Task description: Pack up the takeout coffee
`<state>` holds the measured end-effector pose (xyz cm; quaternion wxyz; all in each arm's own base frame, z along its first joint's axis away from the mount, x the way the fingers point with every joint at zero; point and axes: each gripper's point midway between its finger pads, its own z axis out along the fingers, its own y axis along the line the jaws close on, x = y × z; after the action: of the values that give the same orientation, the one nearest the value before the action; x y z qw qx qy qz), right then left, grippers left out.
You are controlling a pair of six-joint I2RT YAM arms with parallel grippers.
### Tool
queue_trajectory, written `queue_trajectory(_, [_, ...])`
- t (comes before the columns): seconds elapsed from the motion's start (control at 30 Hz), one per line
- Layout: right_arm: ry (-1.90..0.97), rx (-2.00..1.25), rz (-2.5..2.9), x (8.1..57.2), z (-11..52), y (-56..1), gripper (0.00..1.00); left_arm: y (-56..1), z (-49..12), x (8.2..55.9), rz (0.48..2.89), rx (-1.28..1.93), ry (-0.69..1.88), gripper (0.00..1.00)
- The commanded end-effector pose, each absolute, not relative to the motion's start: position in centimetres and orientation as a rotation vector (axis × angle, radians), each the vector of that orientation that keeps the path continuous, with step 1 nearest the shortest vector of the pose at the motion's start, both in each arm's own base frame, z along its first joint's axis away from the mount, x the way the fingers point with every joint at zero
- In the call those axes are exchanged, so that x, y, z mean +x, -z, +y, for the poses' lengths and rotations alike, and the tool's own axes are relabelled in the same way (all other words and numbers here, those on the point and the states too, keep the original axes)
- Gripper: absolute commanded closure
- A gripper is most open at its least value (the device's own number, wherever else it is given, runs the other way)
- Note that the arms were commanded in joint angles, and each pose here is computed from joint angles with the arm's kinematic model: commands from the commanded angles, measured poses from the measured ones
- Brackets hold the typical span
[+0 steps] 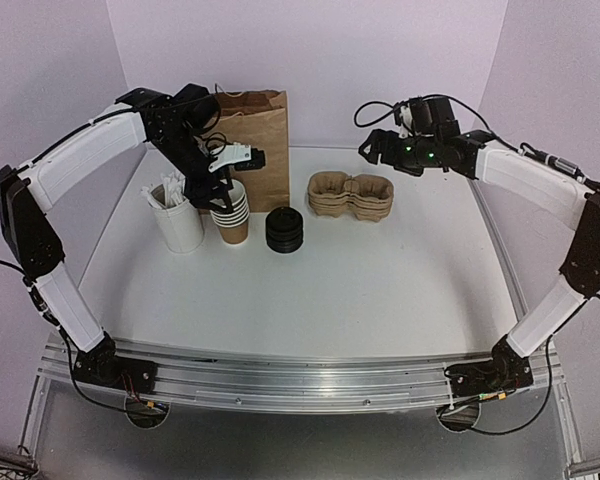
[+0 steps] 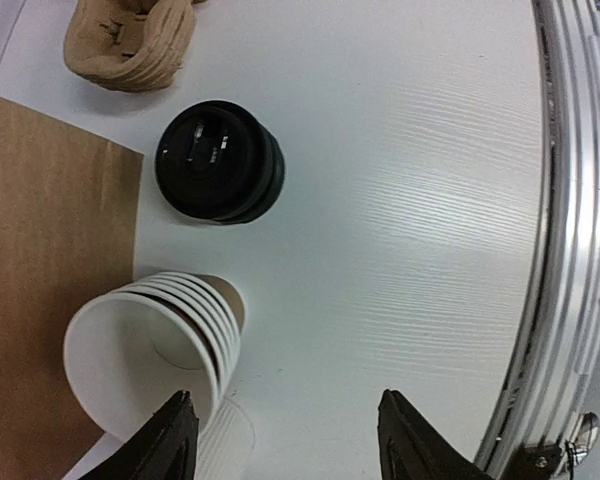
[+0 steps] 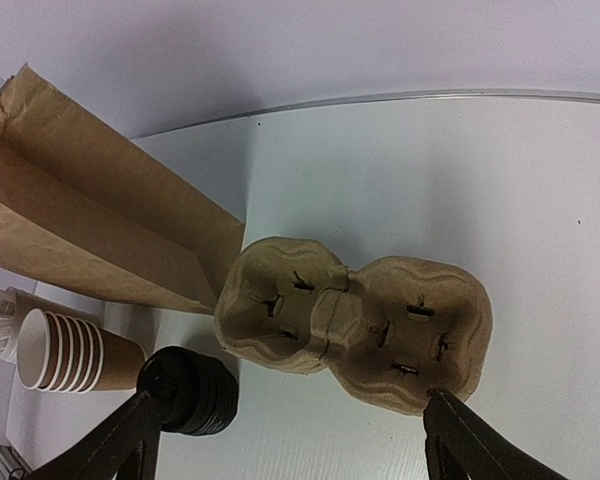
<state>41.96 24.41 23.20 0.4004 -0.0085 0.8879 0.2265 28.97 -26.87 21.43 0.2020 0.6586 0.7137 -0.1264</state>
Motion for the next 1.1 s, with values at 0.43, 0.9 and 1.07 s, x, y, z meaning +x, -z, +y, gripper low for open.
queue_trajectory(0.43, [-0.616,-0.072,2.240,42.1,26.6,-23.7,0.14,-17.4,-27.8,34.4,1.969,1.810,0.191,0.57])
queue_trajectory(0.9, [-0.604,-0.099,2.234,42.6,26.9,-23.7,0.14,-16.9,-27.1,34.5,2.106,1.760,0.288,0.81])
queue_trajectory(1.07, [-0.613,-0.114,2.224,42.7,27.2,-24.1,0.14,-17.6,-27.2,34.4,2.121,1.729,0.316,0.96])
